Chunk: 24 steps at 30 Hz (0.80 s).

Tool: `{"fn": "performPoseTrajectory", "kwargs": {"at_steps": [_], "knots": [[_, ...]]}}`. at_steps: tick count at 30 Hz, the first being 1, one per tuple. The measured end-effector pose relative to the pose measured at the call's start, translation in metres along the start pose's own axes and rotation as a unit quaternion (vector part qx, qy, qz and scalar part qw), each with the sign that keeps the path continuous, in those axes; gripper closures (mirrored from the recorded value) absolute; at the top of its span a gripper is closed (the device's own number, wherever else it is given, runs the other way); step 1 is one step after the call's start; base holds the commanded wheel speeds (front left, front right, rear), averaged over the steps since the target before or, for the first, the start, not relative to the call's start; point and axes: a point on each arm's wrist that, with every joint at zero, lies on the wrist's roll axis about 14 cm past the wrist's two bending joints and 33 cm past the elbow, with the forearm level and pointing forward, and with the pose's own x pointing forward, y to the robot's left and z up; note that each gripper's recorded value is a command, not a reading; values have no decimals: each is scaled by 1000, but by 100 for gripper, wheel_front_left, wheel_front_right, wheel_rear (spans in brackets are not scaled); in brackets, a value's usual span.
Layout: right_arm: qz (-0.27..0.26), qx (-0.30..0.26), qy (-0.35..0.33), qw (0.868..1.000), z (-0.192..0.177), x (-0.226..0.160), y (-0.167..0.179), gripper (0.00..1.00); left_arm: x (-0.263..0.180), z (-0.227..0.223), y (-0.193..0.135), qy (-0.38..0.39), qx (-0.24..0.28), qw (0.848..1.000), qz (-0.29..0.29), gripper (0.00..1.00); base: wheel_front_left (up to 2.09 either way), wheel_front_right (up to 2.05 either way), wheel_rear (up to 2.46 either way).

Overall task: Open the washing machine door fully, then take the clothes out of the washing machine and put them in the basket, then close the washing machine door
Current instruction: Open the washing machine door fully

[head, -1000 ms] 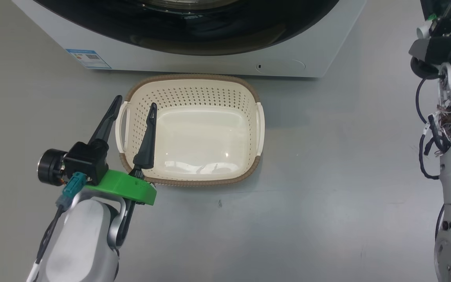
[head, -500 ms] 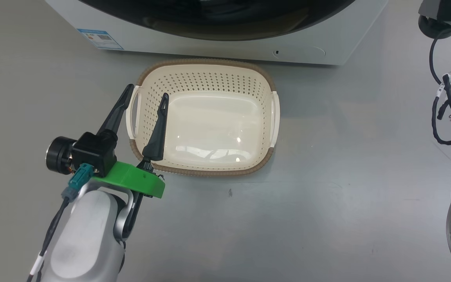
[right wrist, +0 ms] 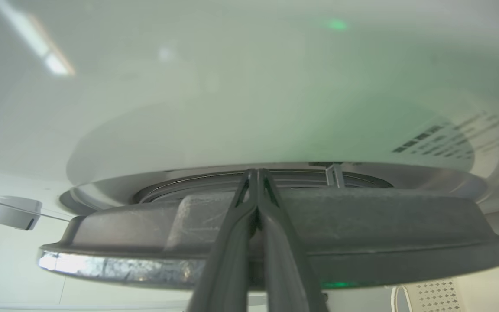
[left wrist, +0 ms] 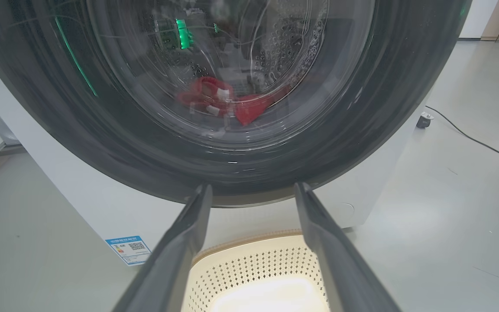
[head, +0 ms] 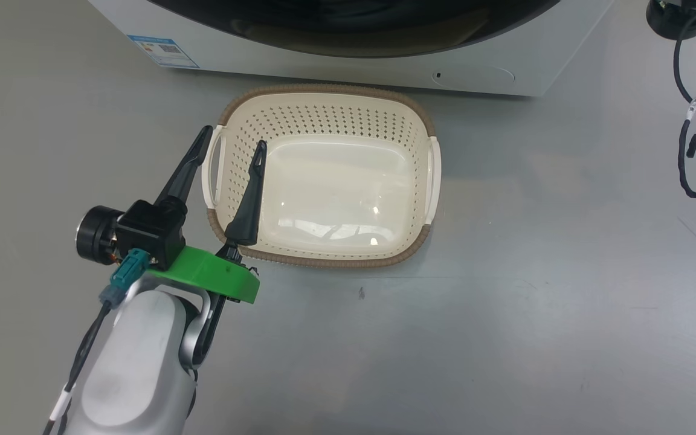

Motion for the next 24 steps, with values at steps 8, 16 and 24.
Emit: {"fn": "performPoseTrajectory", "kwargs": {"at_steps": [8,16,24], "knots": [[0,8,29,1000,-2,2,-1,100,1,-1,0,1,1,1000,-1,0,0,0,0],[13,24,58,998,-5,-3,-1,100,4,0,-2,0,2,1000,-4,0,0,0,0],[24,37,92,995,-12,-10,0,100,6,-2,-6,2,1,1000,-7,0,0,0,0]]}}
